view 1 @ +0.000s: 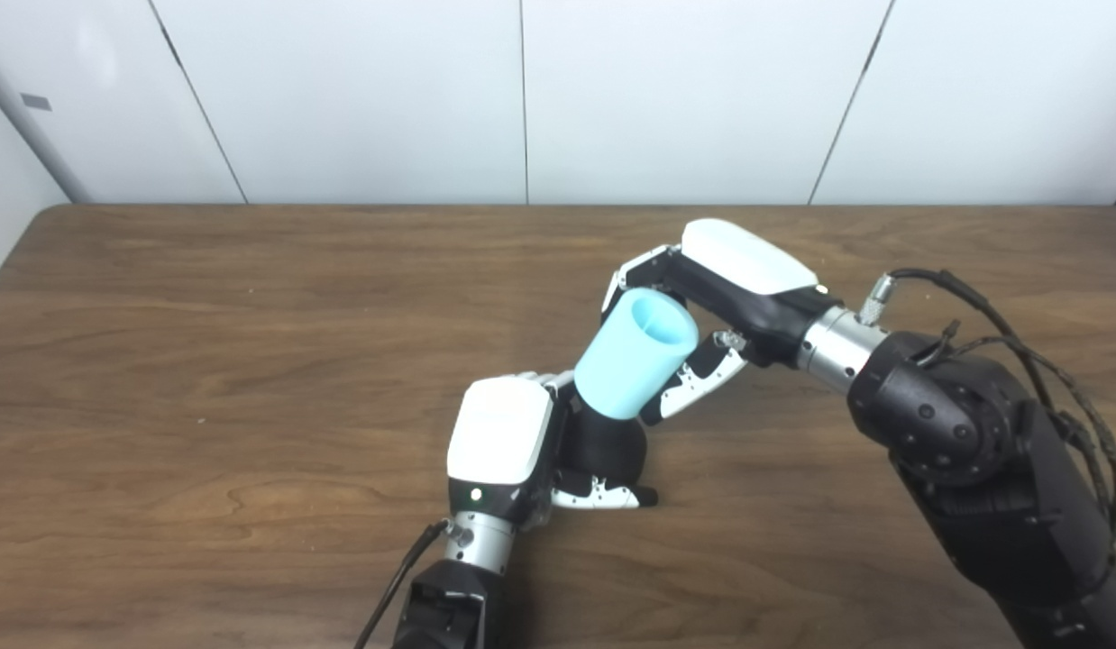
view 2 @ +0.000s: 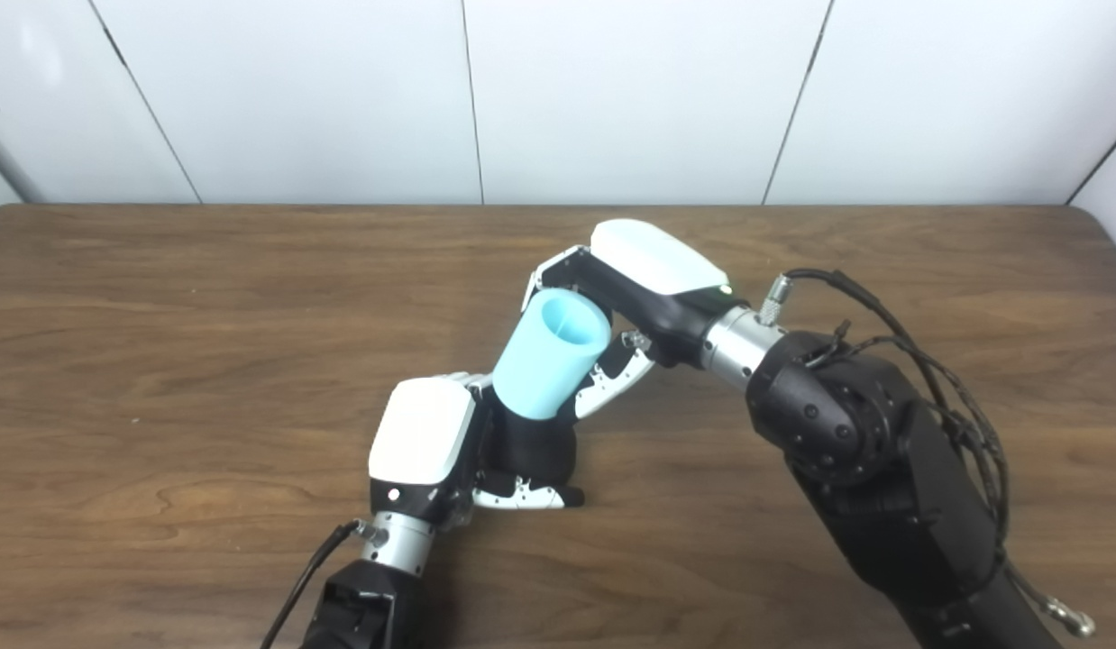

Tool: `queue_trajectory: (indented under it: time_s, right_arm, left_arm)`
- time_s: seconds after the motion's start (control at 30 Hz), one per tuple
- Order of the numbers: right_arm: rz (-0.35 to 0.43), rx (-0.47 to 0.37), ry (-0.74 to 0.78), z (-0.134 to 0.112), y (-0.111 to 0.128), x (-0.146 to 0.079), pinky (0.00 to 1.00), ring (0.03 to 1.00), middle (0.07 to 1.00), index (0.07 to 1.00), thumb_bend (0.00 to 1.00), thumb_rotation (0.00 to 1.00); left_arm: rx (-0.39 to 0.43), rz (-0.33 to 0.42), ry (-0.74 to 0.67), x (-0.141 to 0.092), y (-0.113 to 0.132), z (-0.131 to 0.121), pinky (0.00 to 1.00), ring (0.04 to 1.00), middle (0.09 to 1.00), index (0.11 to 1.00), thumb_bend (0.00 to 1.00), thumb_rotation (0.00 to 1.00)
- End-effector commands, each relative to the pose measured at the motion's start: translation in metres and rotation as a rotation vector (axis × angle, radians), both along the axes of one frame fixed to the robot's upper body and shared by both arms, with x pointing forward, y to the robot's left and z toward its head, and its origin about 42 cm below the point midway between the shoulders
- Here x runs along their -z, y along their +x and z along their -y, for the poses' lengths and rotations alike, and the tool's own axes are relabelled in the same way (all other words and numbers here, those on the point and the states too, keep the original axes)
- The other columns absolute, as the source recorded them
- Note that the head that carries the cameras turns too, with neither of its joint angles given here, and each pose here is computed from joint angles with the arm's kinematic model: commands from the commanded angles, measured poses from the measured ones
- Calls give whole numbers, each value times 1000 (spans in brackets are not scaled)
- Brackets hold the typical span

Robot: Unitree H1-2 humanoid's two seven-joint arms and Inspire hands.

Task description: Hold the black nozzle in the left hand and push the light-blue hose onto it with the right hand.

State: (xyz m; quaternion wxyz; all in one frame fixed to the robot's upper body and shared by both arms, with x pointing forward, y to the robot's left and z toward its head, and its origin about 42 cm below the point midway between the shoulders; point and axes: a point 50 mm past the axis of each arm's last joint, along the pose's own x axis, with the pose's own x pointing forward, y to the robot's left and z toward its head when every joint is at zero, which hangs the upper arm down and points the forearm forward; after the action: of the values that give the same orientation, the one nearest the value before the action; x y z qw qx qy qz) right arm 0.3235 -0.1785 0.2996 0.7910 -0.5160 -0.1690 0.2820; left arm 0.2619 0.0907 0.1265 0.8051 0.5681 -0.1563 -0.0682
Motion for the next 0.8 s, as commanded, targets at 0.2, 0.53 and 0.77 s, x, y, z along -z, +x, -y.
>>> queue_trajectory:
  time_s: [0.2,0.53,0.77]
  right_arm:
    - [45,-43,1,-9,3,-18,382,391,511,514,515,0]
    - [98,-20,26,-4,0,-38,372,397,512,495,517,0]
    - [106,6,73,-4,-2,-44,403,411,512,496,519,0]
  left_arm:
    - [53,-136,36,23,-15,10,538,542,463,502,524,0]
    - [66,-158,38,28,-17,11,528,538,463,505,523,0]
    - [69,-163,44,30,-18,10,529,537,460,505,524,0]
